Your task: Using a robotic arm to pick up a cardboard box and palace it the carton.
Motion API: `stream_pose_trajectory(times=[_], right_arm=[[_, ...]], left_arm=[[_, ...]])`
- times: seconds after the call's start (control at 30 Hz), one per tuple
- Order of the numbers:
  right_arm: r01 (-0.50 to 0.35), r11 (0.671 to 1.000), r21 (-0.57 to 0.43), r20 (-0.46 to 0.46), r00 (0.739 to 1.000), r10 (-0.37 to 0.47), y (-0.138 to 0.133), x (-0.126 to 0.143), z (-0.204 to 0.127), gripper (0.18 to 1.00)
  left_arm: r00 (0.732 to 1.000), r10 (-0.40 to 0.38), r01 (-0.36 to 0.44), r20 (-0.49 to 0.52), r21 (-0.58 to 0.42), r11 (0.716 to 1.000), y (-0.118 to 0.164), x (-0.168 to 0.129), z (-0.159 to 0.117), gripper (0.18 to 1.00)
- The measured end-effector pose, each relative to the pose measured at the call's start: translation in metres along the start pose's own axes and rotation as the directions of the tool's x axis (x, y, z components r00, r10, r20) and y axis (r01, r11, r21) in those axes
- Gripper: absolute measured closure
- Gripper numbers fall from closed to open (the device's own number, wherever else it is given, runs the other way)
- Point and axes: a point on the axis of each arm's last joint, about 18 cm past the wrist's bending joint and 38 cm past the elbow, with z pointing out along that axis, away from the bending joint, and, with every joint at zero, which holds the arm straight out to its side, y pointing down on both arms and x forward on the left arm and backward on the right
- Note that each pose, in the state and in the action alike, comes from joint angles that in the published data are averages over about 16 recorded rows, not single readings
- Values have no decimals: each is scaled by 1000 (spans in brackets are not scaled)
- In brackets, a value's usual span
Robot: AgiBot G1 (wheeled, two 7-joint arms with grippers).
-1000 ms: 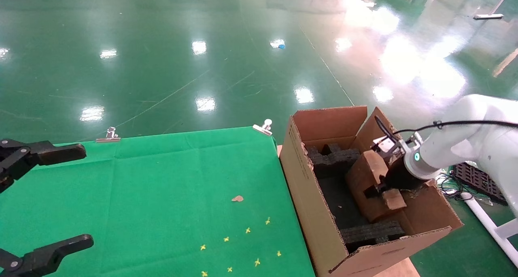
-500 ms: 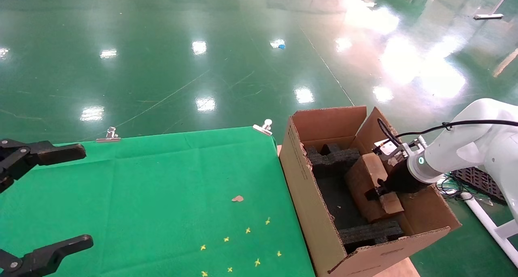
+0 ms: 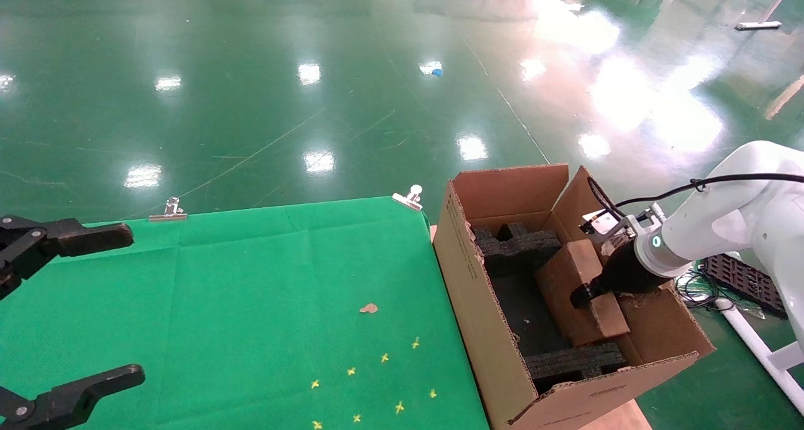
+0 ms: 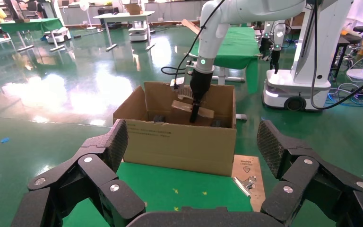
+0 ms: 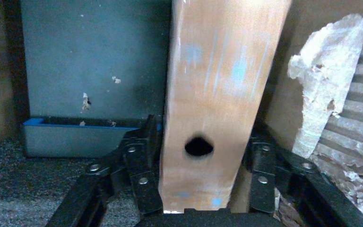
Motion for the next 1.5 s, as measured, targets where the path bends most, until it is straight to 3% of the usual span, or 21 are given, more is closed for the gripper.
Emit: stream_pose_trajectory(times=[0.33,0.67,0.9,1.3,1.5], right_arm=[[5,1000,24,0,1000,-5,-13,1,-13,459],[19,992,127,22,1000,-22,-47,9,-59,274],[25,987,160,61,998,-35,-52,9,-72,212],[45,994,95,95,994,-54,-19,-5,-23,178],[68,991,114,97,992,-80,-20,-7,-19,178]], left_arm=[[1000,0,0,0,0,1000,0,0,0,184],[1000,0,0,0,0,1000,0,0,0,184],[1000,0,0,0,0,1000,0,0,0,184],[1000,0,0,0,0,1000,0,0,0,184],[1000,0,0,0,0,1000,0,0,0,184]])
